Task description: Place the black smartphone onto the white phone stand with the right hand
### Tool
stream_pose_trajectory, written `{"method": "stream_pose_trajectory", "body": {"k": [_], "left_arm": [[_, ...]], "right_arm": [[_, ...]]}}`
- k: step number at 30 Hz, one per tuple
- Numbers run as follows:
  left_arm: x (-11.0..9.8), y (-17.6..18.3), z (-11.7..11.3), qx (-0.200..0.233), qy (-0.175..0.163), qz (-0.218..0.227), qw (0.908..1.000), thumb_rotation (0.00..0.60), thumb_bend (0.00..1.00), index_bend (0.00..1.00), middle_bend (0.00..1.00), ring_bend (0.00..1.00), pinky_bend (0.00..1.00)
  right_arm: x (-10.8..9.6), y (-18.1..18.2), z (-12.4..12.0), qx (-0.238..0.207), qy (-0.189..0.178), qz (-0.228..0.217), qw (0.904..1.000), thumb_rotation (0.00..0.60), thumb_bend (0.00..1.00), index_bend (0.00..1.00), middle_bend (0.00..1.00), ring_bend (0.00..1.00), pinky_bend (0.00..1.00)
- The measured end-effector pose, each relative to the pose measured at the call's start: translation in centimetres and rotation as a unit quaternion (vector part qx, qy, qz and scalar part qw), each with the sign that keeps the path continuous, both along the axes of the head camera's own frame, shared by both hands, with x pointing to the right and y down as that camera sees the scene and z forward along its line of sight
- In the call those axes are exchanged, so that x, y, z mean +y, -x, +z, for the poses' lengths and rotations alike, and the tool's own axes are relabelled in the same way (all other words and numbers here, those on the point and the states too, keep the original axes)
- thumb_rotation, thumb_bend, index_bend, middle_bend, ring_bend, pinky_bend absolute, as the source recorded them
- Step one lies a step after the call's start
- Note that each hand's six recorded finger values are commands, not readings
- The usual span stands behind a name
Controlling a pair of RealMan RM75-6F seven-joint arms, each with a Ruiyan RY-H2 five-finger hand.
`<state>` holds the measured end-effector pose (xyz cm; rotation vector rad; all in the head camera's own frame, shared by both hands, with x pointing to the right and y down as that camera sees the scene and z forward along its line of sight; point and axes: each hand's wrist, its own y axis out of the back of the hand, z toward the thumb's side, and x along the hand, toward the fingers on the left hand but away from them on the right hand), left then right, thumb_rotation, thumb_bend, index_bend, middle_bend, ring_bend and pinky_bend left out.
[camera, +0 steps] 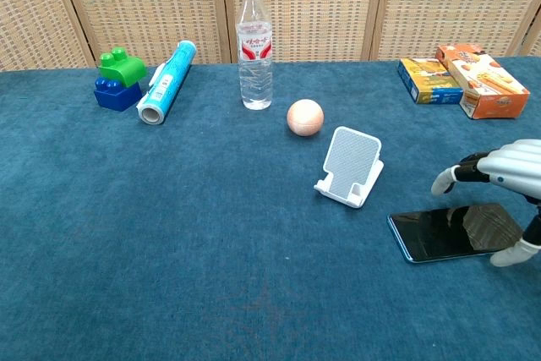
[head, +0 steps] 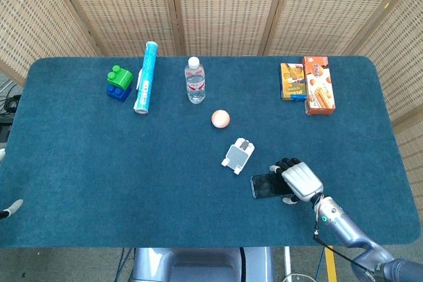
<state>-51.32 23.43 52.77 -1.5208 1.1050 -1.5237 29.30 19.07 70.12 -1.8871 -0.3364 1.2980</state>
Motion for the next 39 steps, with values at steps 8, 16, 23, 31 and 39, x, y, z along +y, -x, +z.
{"method": "stream_pose_trajectory", "body": {"k": [8, 16, 23, 31, 39], "left_arm": [[0.1, 0.0, 0.0, -0.001, 0.001, 0.000, 1.0000, 0.600, 0.00, 0.00, 0.00, 0.00, 0.00], [0.0, 0.0, 0.2, -0.003, 0.002, 0.000, 1.0000, 0.600, 0.00, 0.00, 0.00, 0.00, 0.00], [0.0, -0.2, 0.3, -0.004, 0.005, 0.000, 1.0000, 0.600, 0.00, 0.00, 0.00, 0.00, 0.00], [0.0, -0.3, 0.4, -0.005, 0.006, 0.000, 1.0000, 0.600, 0.00, 0.00, 0.00, 0.00, 0.00], [0.0, -0.3, 0.5, -0.005, 0.006, 0.000, 1.0000, 0.600, 0.00, 0.00, 0.00, 0.00, 0.00]], "right_arm": [[-0.1, -0.4, 0.8, 0.011, -0.020, -0.020, 0.9995, 0.600, 0.00, 0.26, 0.29, 0.23, 0.26], [0.1, -1.1, 2.1, 0.016, -0.021, -0.023, 0.9994, 0.600, 0.00, 0.26, 0.29, 0.23, 0.26], [0.4, -1.6, 3.0, 0.022, -0.013, -0.025, 0.9994, 0.600, 0.06, 0.29, 0.32, 0.25, 0.30], [1.2, -1.8, 3.7, 0.018, 0.009, -0.022, 0.9995, 0.600, 0.31, 0.42, 0.43, 0.38, 0.39], [1.3, -1.9, 3.1, 0.004, 0.007, -0.024, 0.9997, 0.600, 0.36, 0.44, 0.47, 0.41, 0.42]]}}
